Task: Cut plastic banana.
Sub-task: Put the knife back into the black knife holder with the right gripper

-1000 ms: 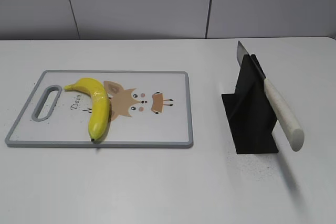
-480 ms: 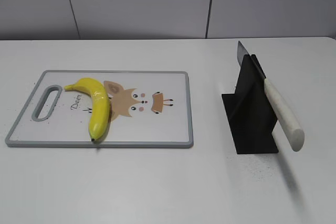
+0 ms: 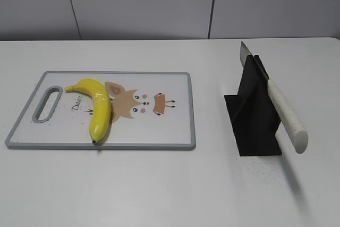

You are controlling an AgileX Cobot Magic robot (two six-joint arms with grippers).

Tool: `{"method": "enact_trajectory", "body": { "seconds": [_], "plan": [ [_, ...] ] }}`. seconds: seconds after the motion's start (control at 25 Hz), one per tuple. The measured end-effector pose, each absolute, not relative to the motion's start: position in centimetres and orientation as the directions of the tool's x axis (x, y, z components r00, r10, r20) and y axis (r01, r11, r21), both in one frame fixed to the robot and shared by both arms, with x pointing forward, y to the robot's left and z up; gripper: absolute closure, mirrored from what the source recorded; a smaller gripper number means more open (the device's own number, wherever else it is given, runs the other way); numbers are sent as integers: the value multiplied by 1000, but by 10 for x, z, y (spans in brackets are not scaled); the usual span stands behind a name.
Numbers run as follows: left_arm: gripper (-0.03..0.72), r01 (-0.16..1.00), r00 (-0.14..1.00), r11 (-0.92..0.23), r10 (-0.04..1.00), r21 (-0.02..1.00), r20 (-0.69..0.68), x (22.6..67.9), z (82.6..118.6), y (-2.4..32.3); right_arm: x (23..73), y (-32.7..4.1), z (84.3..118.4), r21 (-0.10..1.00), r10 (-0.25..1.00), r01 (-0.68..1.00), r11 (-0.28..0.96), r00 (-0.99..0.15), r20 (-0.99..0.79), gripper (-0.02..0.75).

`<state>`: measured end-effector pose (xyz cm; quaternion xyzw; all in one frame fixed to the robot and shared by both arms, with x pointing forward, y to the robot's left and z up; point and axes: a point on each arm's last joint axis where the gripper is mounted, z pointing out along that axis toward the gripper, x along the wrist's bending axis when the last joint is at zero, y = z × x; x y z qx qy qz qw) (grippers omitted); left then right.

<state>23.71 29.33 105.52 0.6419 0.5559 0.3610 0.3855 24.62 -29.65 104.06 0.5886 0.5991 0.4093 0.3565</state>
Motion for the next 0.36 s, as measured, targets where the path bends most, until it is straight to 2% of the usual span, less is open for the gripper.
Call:
{"method": "enact_trajectory", "body": {
  "seconds": [0.36],
  "plan": [
    [447, 435, 121, -85, 992, 896, 35, 237, 1055, 293, 246, -297, 1041, 910, 997, 413, -28, -53, 55, 166]
  ]
}}
